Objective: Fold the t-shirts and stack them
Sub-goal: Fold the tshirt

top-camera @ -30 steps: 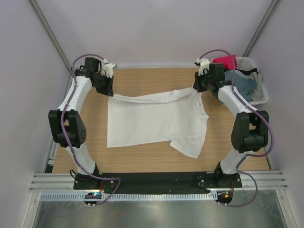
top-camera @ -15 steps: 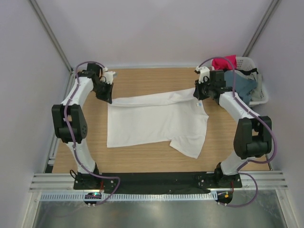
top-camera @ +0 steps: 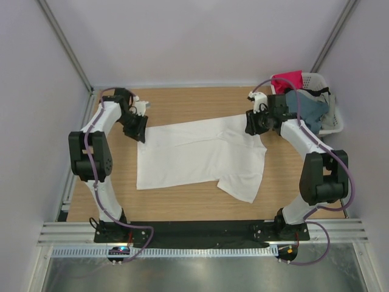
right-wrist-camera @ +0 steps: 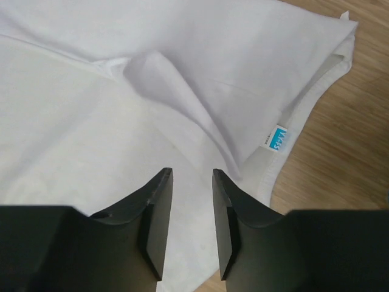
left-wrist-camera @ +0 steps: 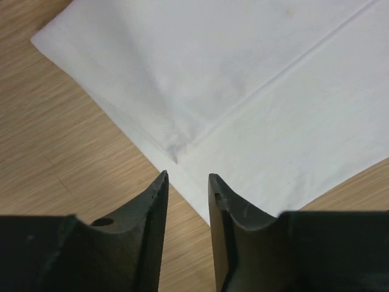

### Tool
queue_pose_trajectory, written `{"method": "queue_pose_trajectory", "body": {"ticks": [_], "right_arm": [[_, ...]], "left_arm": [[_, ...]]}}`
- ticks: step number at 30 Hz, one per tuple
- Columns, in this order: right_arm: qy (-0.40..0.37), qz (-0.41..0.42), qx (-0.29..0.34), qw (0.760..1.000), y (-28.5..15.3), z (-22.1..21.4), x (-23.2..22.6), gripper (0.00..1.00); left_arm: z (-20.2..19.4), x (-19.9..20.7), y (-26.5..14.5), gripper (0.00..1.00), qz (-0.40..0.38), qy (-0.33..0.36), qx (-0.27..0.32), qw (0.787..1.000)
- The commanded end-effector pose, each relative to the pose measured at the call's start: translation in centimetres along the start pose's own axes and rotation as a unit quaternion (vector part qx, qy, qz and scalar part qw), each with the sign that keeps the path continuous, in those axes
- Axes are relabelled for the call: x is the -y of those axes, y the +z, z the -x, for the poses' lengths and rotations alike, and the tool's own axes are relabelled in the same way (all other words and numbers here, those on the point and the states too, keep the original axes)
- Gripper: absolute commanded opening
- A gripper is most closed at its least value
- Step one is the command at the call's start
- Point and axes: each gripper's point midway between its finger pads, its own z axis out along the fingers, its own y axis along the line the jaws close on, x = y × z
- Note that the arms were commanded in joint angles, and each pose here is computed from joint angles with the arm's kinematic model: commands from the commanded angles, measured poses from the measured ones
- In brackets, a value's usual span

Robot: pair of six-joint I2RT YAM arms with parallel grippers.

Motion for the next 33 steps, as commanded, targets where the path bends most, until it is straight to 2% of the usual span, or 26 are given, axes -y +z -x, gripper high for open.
{"method": "queue_pose_trajectory", "body": {"ticks": [1, 4, 9, 13, 20, 33], "right_arm": [[-0.031, -0.004, 0.031, 0.999, -2.3, 3.1, 0.0, 0.41], [-0.043, -0.011, 0.061, 0.997, -3.0, 5.3, 0.3, 0.44], [-0.015, -0.002, 0.062, 0.998, -0.5, 6.3, 0.9, 0.45], [0.004, 0.027, 0.038, 0.999, 2.7, 6.0, 1.1, 0.44], [0.018, 0.109, 0.013, 0.994, 6.3, 6.5, -0.6, 0.45], [0.02, 0.139, -0.017, 0.99, 10.5, 4.6, -3.4, 0.44]], "left_arm": [[-0.9, 0.9, -1.5, 0.37, -0.006, -0.009, -0.003, 1.0], [0.4, 1.6, -3.2, 0.46, -0.004, -0.002, 0.037, 0.999], [2.9, 1.3, -2.9, 0.46, -0.012, -0.031, 0.051, 0.998], [2.9, 1.4, -0.2, 0.4, -0.048, -0.067, 0.015, 0.996], [2.1, 2.6, 1.9, 0.4, -0.104, -0.096, -0.014, 0.99], [0.3, 2.3, 3.7, 0.39, -0.101, -0.114, -0.044, 0.987]]}}
